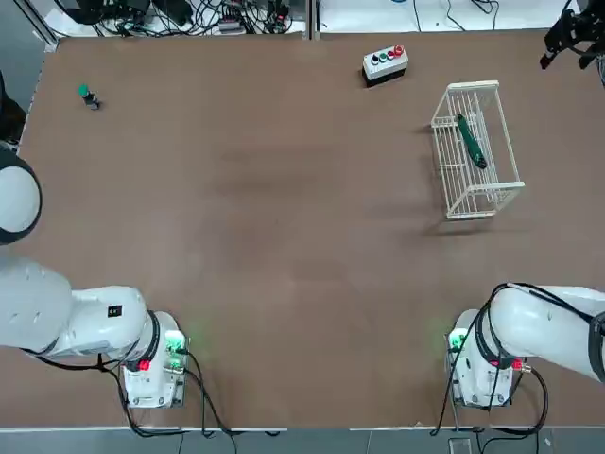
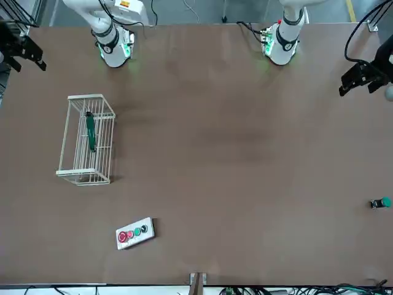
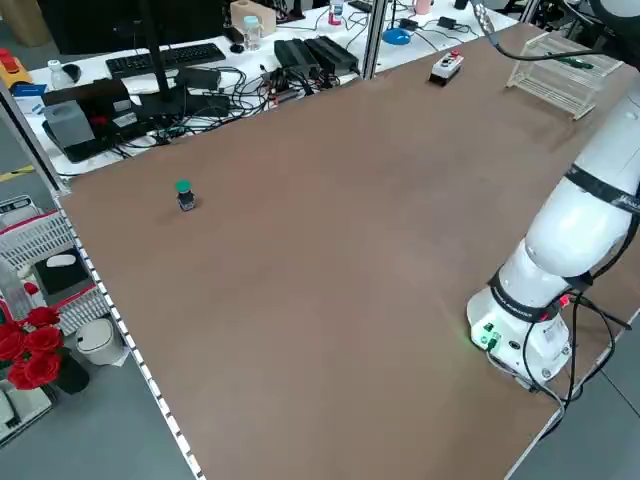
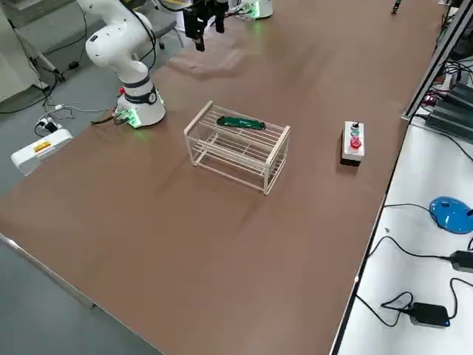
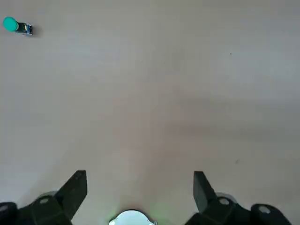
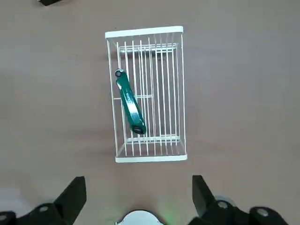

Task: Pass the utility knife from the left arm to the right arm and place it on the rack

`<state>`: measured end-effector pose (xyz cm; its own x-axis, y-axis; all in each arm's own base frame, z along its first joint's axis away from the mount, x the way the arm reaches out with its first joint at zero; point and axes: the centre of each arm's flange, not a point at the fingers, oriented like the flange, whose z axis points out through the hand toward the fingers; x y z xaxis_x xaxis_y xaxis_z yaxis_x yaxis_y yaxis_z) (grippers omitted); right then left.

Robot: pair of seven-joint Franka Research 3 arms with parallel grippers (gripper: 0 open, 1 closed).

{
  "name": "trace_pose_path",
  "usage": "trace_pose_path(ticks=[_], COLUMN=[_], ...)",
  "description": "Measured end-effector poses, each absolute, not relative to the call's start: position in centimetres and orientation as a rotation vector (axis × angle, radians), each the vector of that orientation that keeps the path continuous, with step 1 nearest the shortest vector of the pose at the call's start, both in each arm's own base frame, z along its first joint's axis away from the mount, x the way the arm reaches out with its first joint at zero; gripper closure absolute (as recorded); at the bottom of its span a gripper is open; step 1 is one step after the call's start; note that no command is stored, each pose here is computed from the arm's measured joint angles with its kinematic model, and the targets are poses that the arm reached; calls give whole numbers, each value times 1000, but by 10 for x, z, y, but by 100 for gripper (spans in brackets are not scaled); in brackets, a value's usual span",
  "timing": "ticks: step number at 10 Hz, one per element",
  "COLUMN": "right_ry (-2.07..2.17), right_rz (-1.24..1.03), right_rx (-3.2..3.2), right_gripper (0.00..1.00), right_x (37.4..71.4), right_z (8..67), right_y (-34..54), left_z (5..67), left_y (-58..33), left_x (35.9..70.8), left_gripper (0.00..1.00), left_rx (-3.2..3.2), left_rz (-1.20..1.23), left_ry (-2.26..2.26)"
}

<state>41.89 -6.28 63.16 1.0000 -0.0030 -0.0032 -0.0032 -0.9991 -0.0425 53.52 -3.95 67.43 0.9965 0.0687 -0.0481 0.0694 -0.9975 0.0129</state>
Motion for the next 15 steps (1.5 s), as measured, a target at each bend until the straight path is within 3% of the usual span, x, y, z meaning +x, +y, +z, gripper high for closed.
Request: trace_pose_path(ticks=[15], right_ry=[3], right_rz=[27], right_rx=[-3096], right_gripper=[0], right_x=[416], right_z=[635], right_y=[-63], left_z=[672], left_y=[-40], left_x=[537], left_gripper=[0], left_rx=[3124], left_rz=[-80], left_ry=[106])
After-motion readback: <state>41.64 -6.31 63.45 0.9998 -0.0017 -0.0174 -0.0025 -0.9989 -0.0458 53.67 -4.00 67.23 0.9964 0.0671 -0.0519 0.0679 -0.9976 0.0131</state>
